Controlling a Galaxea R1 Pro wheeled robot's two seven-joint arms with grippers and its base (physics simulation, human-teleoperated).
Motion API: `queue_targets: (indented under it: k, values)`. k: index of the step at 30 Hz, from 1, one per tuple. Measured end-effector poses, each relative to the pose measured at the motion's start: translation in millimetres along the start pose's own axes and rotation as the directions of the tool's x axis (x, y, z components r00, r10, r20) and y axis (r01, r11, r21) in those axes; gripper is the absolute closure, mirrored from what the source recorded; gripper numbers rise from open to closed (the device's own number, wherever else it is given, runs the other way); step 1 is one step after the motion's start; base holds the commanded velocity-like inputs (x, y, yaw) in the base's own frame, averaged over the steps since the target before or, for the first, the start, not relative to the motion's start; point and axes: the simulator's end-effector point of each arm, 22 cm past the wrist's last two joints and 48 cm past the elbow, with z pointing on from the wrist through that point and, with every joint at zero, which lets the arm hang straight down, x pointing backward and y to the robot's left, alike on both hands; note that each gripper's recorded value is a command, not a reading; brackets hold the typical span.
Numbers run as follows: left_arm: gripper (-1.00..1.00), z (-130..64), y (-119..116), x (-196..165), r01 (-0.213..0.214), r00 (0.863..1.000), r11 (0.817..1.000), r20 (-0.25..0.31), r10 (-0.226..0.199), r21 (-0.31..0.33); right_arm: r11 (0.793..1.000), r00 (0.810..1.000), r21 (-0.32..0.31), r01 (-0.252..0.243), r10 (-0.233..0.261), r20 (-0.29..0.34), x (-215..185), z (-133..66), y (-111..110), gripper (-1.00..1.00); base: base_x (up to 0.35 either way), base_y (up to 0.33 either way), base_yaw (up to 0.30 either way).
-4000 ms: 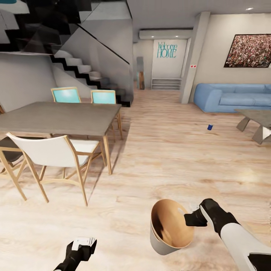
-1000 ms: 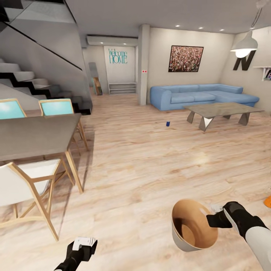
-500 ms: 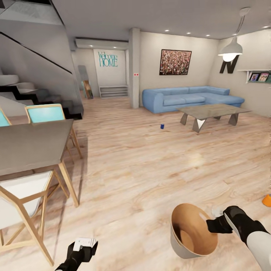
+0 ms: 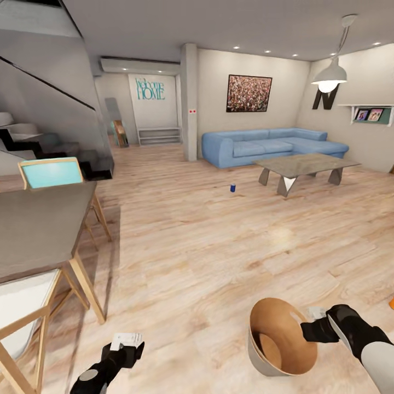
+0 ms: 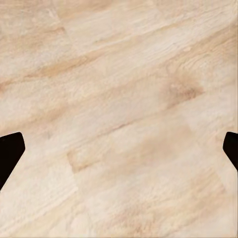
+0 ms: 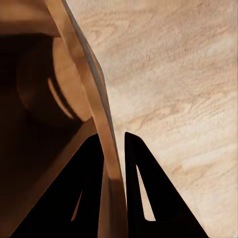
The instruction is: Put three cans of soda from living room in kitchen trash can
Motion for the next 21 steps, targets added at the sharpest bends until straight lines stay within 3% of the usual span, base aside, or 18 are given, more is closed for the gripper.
queue_targets:
  k: [4, 6, 13, 21]
  values:
    - [-1.00, 7.7, -6.9, -50.6, 0.004, 1.000, 1.000, 0.013, -0.004, 0.013, 1.000, 0.999, 0.011, 0.016, -0.015, -0.040, 29.6, 10.5, -2.9, 1.00, 0.196, -0.204, -0.002]
    - [-1.00, 8.7, -11.5, -57.9, 0.003, 1.000, 0.999, 0.010, -0.004, 0.035, 1.000, 0.999, 0.007, 0.013, -0.012, -0.039, 32.2, 12.1, -1.4, 1.00, 0.149, -0.247, -0.001]
    - [-1.00, 7.1, -28.4, -65.6, 0.003, 1.000, 0.993, 0.012, -0.005, 0.118, 1.000, 0.999, 0.005, 0.015, -0.015, -0.029, 32.3, 13.4, 1.2, 1.00, 0.098, -0.285, -0.115]
    - [-1.00, 6.3, -31.0, -65.5, 0.003, 1.000, 0.991, 0.011, -0.005, 0.132, 1.000, 1.000, 0.009, 0.015, -0.015, -0.024, 31.1, 11.7, -1.0, 1.00, 0.012, -0.314, -0.114]
